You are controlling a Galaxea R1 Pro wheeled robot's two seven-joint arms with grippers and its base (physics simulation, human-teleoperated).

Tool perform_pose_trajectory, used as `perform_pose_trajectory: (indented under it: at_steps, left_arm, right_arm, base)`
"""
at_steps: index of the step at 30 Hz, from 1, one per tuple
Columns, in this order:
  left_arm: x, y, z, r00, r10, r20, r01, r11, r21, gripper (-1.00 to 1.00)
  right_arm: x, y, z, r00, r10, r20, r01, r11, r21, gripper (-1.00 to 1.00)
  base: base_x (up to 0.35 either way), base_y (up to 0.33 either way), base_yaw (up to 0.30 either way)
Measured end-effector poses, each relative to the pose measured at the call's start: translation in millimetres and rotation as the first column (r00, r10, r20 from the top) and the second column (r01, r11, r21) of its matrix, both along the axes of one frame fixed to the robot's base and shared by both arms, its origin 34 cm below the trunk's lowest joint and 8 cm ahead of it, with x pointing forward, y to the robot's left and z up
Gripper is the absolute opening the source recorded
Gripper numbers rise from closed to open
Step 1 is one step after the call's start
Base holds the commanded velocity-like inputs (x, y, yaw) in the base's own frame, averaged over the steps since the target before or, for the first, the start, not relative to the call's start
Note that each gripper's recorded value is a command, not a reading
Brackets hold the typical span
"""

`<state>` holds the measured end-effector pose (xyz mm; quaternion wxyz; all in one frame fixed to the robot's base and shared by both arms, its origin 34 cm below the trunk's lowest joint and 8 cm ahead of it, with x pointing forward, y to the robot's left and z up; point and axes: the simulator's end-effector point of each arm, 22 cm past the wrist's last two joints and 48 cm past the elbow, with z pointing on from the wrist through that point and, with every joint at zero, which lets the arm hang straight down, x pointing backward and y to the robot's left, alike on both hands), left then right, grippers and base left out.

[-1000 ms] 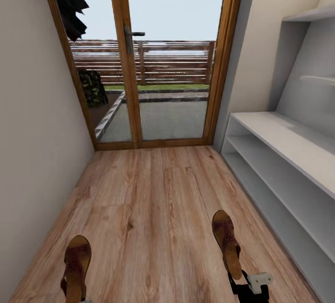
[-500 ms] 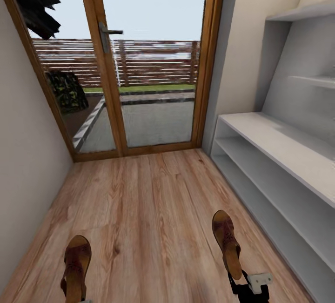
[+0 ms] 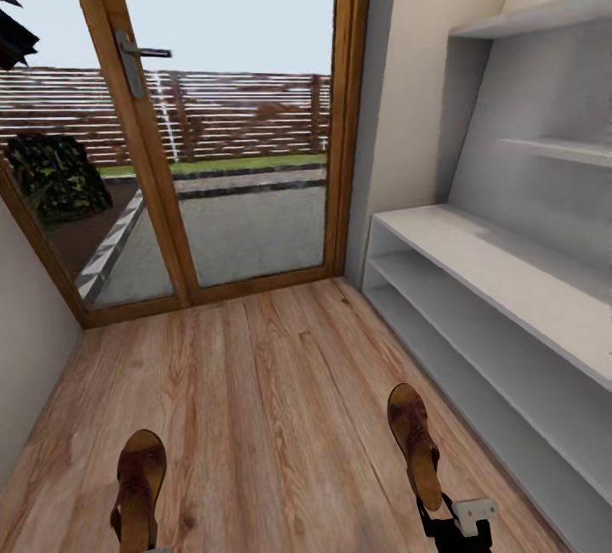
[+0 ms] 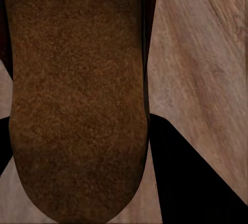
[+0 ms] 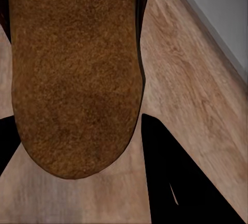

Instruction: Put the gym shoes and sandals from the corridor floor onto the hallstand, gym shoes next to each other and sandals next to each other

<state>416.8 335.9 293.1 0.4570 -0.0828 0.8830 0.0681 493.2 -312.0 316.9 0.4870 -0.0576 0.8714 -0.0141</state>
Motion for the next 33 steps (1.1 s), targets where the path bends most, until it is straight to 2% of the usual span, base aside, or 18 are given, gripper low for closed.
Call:
perform_pose_trajectory:
  at_steps: [33]
  left_arm:
    - [0.1,-0.3,0.0,1.000,-0.001,0.000,0.001,1.000,-0.001,-1.00]
  right_arm:
    - [-0.1,-0.4,-0.1,1.000,-0.001,0.000,0.001,1.000,0.000,-1.00]
  base:
    - [0.255,0.252,-0.268]
